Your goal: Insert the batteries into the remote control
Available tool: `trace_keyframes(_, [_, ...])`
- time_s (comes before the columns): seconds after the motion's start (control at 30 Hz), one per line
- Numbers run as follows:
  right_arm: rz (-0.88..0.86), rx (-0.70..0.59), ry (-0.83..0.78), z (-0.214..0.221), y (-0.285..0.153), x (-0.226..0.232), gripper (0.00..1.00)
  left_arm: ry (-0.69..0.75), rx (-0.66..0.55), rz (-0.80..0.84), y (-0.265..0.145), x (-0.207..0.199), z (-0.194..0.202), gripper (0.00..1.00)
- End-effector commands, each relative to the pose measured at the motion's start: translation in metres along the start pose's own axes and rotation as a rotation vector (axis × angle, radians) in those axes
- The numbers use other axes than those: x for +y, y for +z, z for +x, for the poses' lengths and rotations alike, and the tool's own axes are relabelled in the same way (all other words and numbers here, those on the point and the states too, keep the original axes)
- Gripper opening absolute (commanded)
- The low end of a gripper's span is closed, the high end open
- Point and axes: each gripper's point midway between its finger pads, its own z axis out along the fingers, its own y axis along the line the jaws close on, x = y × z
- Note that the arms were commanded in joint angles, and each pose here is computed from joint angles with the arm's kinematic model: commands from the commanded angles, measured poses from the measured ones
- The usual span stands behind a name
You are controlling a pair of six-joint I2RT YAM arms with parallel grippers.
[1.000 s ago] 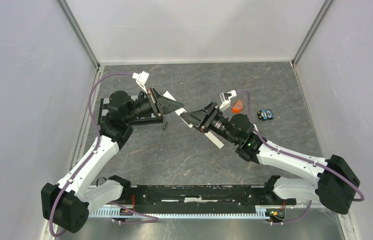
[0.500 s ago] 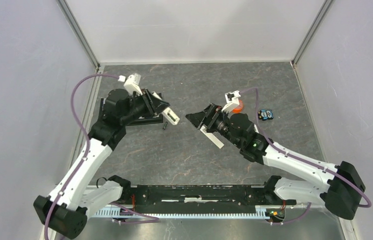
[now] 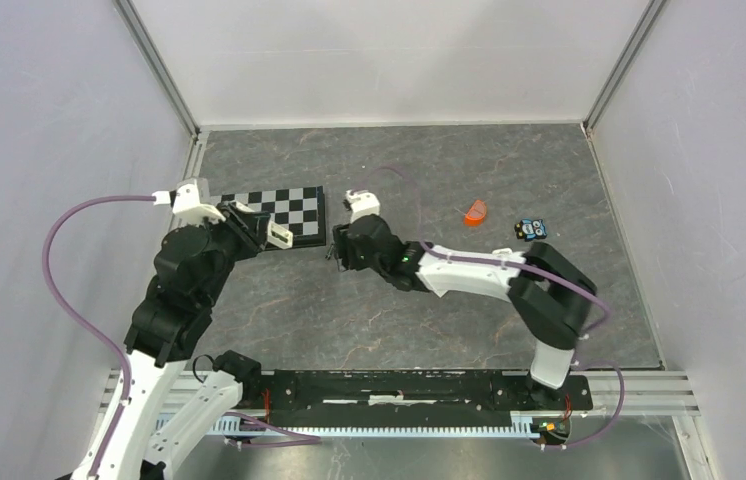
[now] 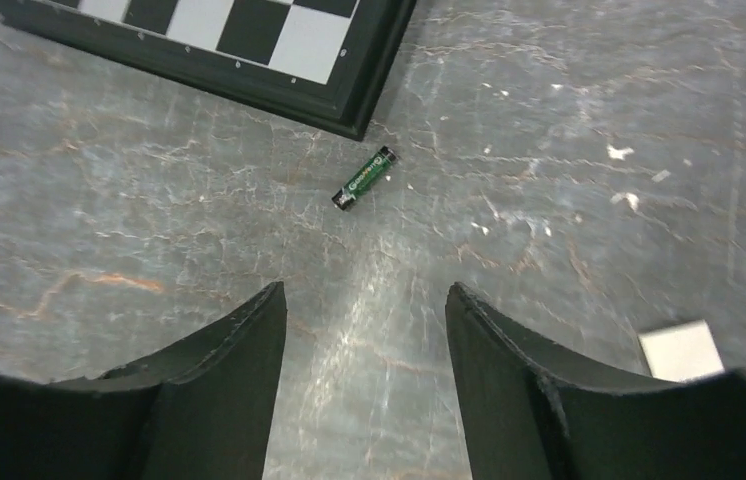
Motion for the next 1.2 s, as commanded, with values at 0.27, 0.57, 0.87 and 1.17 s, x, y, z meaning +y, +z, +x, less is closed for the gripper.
trace_keyframes(0.27, [0.158,0.051,-0.133,0.011,0.078,0.023,0.76,0.037,-0.033,-0.039,-0.004,0.009,-0.007,0.02])
trace_keyframes(0.57, [0.276,0.038,-0.205,0.027,0.108,0.005,0.67,0.043,-0.022,-0.038,0.001,0.009,-0.004,0.02])
trace_keyframes(0.87, [0.385,0.088,-0.193,0.046,0.097,-0.018,0.39,0.05,-0.013,-0.041,0.005,0.009,-0.001,0.02])
trace_keyframes(1.17, [0.437,0.094,-0.188,0.045,0.066,-0.039,0.01,0.033,0.015,-0.007,0.011,0.003,0.007,0.02])
